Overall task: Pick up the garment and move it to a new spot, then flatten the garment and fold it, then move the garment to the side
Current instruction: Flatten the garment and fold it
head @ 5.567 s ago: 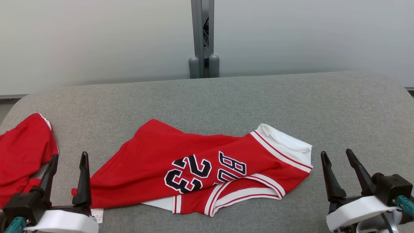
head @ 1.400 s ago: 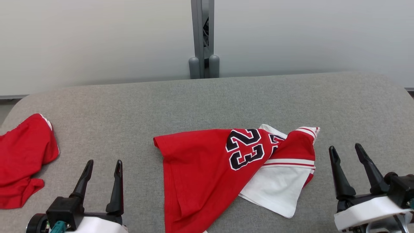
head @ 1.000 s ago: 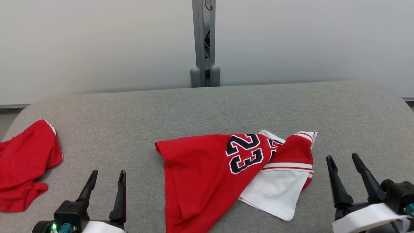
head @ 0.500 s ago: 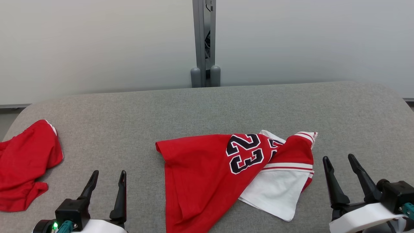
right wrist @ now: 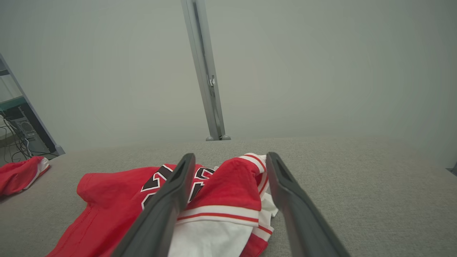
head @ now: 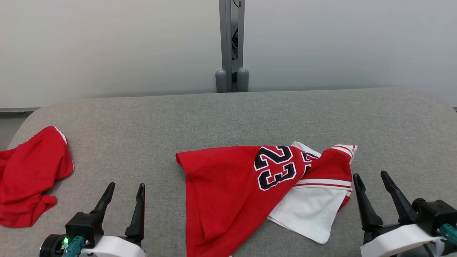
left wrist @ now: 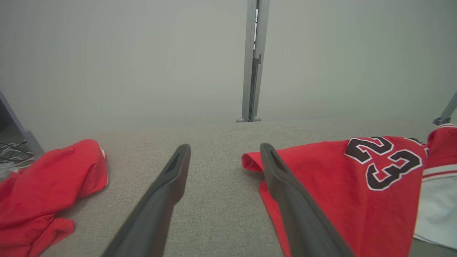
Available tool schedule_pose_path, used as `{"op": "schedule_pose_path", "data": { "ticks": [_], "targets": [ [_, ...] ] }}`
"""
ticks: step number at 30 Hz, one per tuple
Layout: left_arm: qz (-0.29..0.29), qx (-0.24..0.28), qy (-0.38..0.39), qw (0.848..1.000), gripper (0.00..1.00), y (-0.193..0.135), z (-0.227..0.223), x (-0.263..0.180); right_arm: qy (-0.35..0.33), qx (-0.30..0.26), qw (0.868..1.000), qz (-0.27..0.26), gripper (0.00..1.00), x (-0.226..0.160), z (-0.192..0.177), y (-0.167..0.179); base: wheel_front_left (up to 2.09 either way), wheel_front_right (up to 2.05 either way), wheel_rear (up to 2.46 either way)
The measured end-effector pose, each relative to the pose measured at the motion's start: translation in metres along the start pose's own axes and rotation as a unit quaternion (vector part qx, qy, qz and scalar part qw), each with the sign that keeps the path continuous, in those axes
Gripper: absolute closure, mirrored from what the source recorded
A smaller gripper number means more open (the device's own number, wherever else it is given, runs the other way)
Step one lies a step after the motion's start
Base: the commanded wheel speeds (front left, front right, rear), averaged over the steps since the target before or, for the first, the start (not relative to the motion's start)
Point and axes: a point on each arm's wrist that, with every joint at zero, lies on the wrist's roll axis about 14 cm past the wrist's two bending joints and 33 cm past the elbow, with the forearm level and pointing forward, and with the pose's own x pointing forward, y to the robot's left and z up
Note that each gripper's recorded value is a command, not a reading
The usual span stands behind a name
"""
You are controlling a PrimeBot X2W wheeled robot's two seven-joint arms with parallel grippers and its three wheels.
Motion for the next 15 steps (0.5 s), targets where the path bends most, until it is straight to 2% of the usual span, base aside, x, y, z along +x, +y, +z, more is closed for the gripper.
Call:
{"op": "schedule_pose_path", "data": {
  "ticks": [9,12,15],
  "targets": [
    [0.0,-0.003,-0.001,1.0,0.0,0.0,0.0,0.002,0.001,0.002,1.0,0.004,0.0,0.002,-0.001,0.002,0.0,0.0,0.0],
    [-0.016,-0.011,0.019,1.0,0.0,-0.008,-0.008,0.001,0.003,0.002,1.0,0.004,0.0,0.002,-0.002,0.003,0.0,0.0,0.0],
    [-0.062,-0.026,0.08,0.994,0.0,-0.034,-0.032,-0.004,0.009,0.005,1.0,0.006,0.0,0.003,-0.006,0.004,0.0,0.0,0.0]
  ]
}}
